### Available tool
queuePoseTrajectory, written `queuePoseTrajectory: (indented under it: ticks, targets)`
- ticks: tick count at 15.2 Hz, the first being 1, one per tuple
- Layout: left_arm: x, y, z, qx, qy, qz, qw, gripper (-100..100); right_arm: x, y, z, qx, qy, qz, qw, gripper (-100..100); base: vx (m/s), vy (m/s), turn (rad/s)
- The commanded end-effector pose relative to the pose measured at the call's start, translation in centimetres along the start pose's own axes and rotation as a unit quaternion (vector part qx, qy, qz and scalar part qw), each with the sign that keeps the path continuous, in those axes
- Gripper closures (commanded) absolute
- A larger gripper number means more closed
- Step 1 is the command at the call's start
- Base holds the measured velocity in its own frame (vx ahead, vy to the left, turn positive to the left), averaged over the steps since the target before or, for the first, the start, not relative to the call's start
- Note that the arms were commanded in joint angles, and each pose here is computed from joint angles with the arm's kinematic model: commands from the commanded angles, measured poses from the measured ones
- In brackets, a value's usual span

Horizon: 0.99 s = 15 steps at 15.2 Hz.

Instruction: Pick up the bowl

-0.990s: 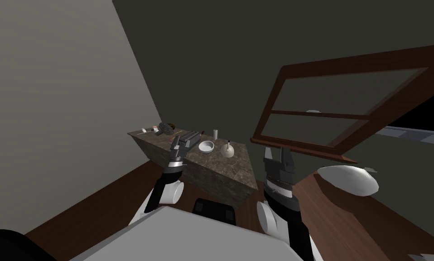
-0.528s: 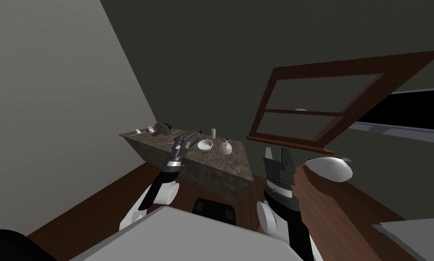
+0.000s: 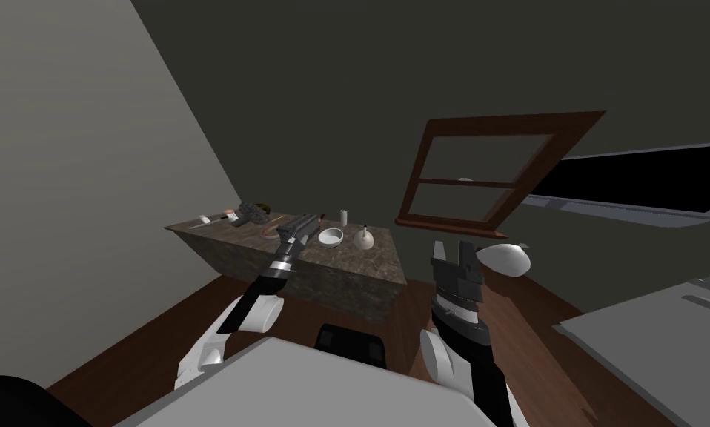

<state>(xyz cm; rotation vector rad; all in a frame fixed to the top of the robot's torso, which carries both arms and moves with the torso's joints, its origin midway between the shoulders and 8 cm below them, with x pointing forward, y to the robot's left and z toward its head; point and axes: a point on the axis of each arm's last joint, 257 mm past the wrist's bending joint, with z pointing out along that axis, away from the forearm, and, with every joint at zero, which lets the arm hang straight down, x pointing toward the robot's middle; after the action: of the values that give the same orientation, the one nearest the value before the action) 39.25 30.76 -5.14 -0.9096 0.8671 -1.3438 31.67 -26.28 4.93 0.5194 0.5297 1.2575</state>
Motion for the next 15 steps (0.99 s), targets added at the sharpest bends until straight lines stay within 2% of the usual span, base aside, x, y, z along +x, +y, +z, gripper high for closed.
queuePoseTrajectory:
  ticks: [1,2,4,5,7,8,10,11,13,14,15]
  targets:
    - [-0.5,0.7,0.1,-0.016,-0.002,0.004,0.9999,-100,0.0,0.0,0.0,0.000,0.000,0.000,1.0000,0,-0.030,0.021,-0.073]
    - [-1.5,1.3,0.1,-0.031,-0.005,0.014,0.9994,-100,0.0,0.0,0.0,0.000,0.000,0.000,1.0000,0,-0.030,0.013,-0.183]
    - [-1.6,1.9,0.1,-0.042,-0.006,0.014,0.9990,-100,0.0,0.0,0.0,0.000,0.000,0.000,1.0000,0,-0.025,0.016,-0.129]
    - [-2.7,2.5,0.1,-0.058,-0.011,0.023,0.9980,-100,0.0,0.0,0.0,0.000,0.000,0.000,1.0000,0,-0.020,0.013,-0.186]
    - [-2.8,3.1,0.0,-0.069,-0.013,0.023,0.9973,-100,0.0,0.0,0.0,0.000,0.000,0.000,1.0000,0,-0.020,0.017,-0.142]
    - [-4.1,3.5,0.0,-0.084,-0.019,0.032,0.9958,-100,0.0,0.0,0.0,0.000,0.000,0.000,1.0000,0,-0.020,0.016,-0.180]
    - [-4.2,4.2,-0.1,-0.097,-0.021,0.032,0.9945,-100,0.0,0.0,0.0,0.000,0.000,0.000,1.0000,0,-0.020,0.019,-0.138]
    - [-5.6,4.5,-0.1,-0.109,-0.028,0.041,0.9928,-100,0.0,0.0,0.0,0.000,0.000,0.000,1.0000,0,-0.017,0.018,-0.185]
    - [-5.8,5.4,-0.3,-0.126,-0.031,0.040,0.9907,-100,0.0,0.0,0.0,0.000,0.000,0.000,1.0000,0,-0.017,0.019,-0.161]
    - [-7.2,5.6,-0.4,-0.137,-0.039,0.048,0.9887,-100,0.0,0.0,0.0,0.000,0.000,0.000,1.0000,0,-0.020,0.023,-0.228]
    - [-7.3,6.0,-0.5,-0.145,-0.041,0.048,0.9874,-100,0.0,0.0,0.0,0.000,0.000,0.000,1.0000,0,-0.021,0.026,-0.247]
